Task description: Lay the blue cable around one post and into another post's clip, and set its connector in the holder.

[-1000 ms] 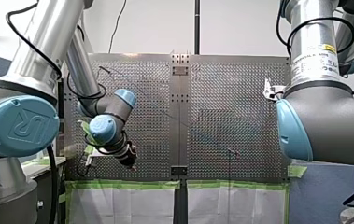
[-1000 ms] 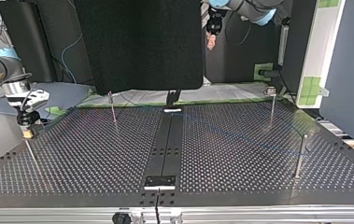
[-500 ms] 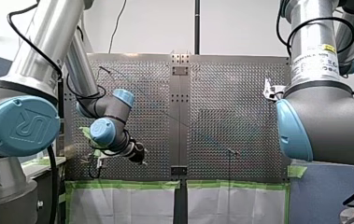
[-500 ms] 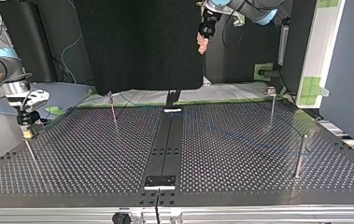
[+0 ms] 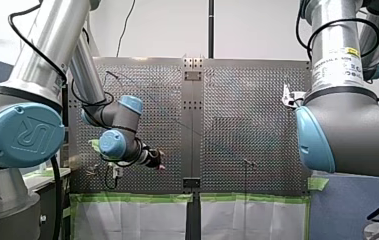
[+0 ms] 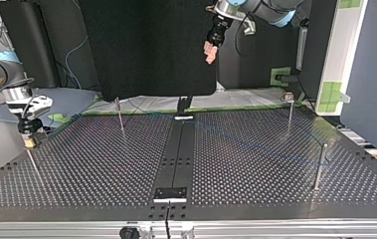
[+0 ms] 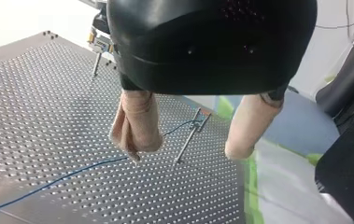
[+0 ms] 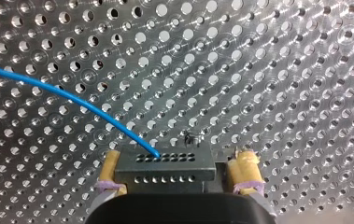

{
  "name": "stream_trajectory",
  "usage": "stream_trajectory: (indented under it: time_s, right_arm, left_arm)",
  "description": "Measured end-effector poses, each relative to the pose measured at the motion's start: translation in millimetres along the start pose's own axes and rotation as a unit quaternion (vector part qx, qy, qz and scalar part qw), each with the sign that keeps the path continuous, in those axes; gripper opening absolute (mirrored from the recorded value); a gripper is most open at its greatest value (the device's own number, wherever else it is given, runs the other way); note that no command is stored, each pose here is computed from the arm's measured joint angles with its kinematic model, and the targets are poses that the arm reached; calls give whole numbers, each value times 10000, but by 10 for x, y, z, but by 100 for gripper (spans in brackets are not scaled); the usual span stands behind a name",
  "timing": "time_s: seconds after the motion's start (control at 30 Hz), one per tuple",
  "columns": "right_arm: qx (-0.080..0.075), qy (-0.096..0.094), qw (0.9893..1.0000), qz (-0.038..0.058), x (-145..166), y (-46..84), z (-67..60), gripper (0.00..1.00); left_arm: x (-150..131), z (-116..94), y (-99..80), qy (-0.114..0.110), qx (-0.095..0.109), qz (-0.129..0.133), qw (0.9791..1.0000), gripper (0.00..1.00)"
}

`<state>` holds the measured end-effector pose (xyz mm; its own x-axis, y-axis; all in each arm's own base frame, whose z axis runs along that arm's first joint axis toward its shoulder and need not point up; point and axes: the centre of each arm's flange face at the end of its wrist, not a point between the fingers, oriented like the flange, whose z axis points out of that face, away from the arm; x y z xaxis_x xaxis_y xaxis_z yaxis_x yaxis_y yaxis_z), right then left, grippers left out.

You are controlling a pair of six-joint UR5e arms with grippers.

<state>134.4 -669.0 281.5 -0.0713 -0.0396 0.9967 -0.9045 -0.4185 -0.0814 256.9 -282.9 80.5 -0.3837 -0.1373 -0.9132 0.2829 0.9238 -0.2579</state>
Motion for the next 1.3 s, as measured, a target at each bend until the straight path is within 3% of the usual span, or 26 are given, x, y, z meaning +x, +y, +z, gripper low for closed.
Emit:
stream_trajectory:
  time_s: [0.43, 0.83, 1.03, 1.3]
  right_arm:
    - [0, 1, 10000, 0, 1, 0, 0, 100]
    - [0, 0, 10000, 0, 0, 0, 0, 100]
    - [0, 0, 10000, 0, 0, 0, 0, 100]
    - [0, 0, 10000, 0, 0, 0, 0, 100]
  left_arm:
    - [-145, 137, 41, -586, -26, 98, 9982, 99]
    - [-291, 257, 84, -1109, -18, 42, 9938, 99]
    - [-374, 317, 115, -1386, -33, 154, 9902, 99]
    - [-481, 375, 119, -1792, -100, 473, 9826, 99]
